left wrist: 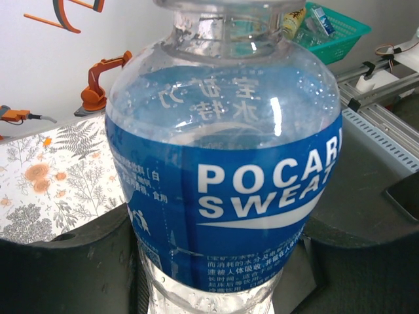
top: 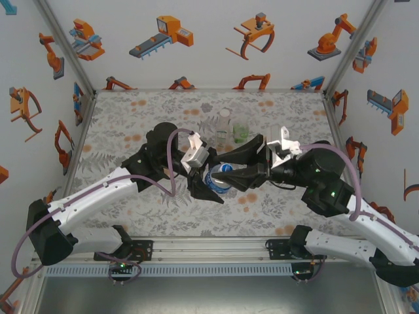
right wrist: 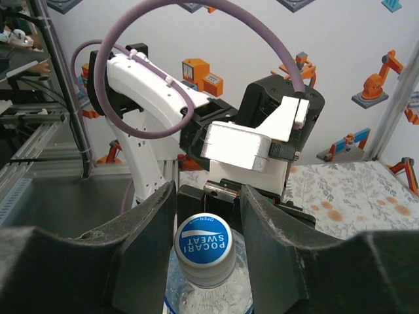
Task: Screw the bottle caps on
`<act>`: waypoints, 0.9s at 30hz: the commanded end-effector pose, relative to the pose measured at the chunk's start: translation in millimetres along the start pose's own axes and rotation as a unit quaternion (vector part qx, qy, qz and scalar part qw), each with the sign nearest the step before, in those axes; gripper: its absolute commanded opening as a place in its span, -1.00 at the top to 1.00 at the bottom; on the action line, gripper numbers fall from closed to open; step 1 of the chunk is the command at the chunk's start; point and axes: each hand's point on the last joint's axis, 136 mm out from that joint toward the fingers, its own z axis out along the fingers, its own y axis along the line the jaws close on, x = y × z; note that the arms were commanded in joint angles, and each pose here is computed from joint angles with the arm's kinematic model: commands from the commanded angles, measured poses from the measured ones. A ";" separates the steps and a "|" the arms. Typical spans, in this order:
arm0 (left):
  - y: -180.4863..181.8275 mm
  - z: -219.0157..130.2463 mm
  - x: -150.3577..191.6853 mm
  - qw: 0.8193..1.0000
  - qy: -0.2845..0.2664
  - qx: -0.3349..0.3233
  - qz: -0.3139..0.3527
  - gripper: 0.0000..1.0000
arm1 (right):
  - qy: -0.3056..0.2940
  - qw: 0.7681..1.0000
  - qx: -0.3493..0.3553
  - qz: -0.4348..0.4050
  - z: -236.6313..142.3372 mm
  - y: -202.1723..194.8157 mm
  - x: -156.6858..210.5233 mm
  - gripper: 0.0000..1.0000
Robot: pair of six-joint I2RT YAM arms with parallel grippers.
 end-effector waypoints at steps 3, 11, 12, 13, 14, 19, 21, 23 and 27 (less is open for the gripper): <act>-3.6 0.5 -15.8 0.999 -0.009 0.012 0.031 1.00 | -0.008 1.000 -0.001 0.001 -0.3 0.2 -4.8 0.17; -3.8 0.4 -17.4 0.999 -0.010 0.012 0.031 1.00 | 0.003 1.000 0.004 -0.001 -0.7 -1.5 1.0 0.24; -3.7 0.4 -17.1 0.999 -0.010 0.012 0.030 1.00 | 0.003 1.000 0.005 -0.001 -0.6 -1.7 1.1 0.26; -3.8 0.5 -17.1 0.999 -0.010 0.012 0.030 1.00 | 0.005 1.000 0.006 -0.003 -0.6 -2.2 1.7 0.33; -3.7 0.5 -17.2 0.999 -0.010 0.012 0.031 1.00 | 0.005 1.000 0.005 -0.005 -0.9 -1.7 1.2 0.40; 4.2 0.4 -15.3 1.000 -0.006 -0.011 0.028 1.00 | 0.026 0.999 0.032 -0.011 -1.0 -11.3 7.9 1.00; 12.9 -0.7 -13.8 0.999 -0.003 -0.040 0.028 1.00 | 0.037 0.998 0.056 -0.012 -1.9 -19.5 12.2 1.00; 28.7 -2.5 -11.9 0.996 0.003 -0.090 0.028 1.00 | 0.049 0.995 0.085 -0.012 -3.0 -30.1 17.8 1.00; 61.7 -8.7 -10.4 0.977 0.004 -0.211 0.040 1.00 | 0.079 0.983 0.168 -0.013 -7.0 -61.2 34.9 1.00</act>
